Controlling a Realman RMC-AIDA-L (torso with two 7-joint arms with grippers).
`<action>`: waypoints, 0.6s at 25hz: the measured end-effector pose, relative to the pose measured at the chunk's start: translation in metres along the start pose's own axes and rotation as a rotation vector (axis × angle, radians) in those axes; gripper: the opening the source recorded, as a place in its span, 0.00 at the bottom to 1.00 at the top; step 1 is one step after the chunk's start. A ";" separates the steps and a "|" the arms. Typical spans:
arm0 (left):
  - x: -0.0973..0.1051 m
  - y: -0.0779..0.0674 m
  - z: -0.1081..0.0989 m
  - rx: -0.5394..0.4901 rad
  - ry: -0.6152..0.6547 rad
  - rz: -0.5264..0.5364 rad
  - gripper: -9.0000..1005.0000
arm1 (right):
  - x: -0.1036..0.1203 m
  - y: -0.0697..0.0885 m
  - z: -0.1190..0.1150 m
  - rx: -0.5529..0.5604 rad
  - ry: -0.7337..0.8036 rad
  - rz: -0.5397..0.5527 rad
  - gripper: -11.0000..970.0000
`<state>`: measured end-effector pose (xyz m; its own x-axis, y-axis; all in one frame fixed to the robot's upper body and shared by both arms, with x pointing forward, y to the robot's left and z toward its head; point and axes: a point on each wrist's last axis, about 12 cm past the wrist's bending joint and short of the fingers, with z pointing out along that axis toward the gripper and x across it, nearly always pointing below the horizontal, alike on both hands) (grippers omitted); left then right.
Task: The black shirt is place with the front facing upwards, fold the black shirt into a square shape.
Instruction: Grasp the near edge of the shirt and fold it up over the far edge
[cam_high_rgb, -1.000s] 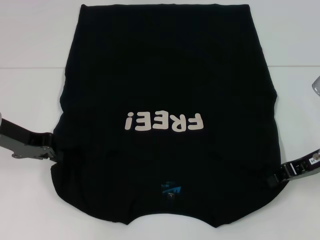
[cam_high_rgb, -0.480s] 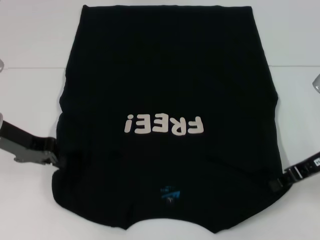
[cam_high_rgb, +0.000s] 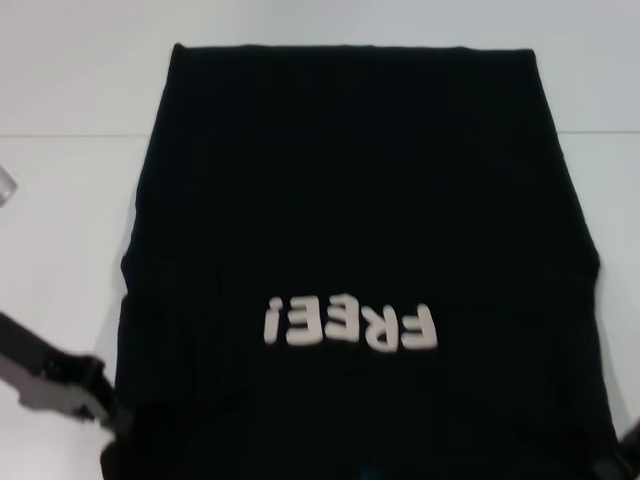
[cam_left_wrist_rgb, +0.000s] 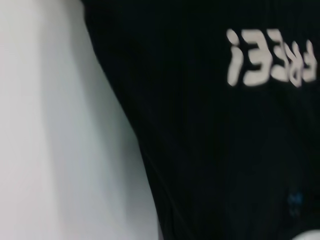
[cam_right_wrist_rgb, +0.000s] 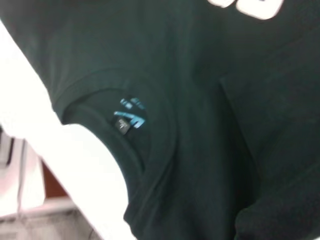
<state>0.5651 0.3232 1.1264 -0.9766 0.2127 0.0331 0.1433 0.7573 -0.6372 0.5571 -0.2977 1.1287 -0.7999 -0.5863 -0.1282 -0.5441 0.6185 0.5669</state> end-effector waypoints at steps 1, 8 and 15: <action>0.004 -0.002 0.002 0.020 0.034 0.008 0.01 | 0.003 0.002 0.002 -0.015 0.026 -0.015 0.09; 0.021 -0.014 0.012 0.053 0.253 0.066 0.01 | 0.018 0.004 0.010 -0.060 0.136 -0.060 0.09; 0.018 -0.015 0.013 0.043 0.250 0.085 0.01 | 0.021 0.004 0.015 -0.078 0.118 -0.053 0.10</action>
<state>0.5430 0.3074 1.1263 -0.8906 0.4244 0.1637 0.2111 0.7045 -0.6776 0.5345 -0.2997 1.1157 -0.7327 -0.6774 -0.0655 -0.5597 0.5450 0.6242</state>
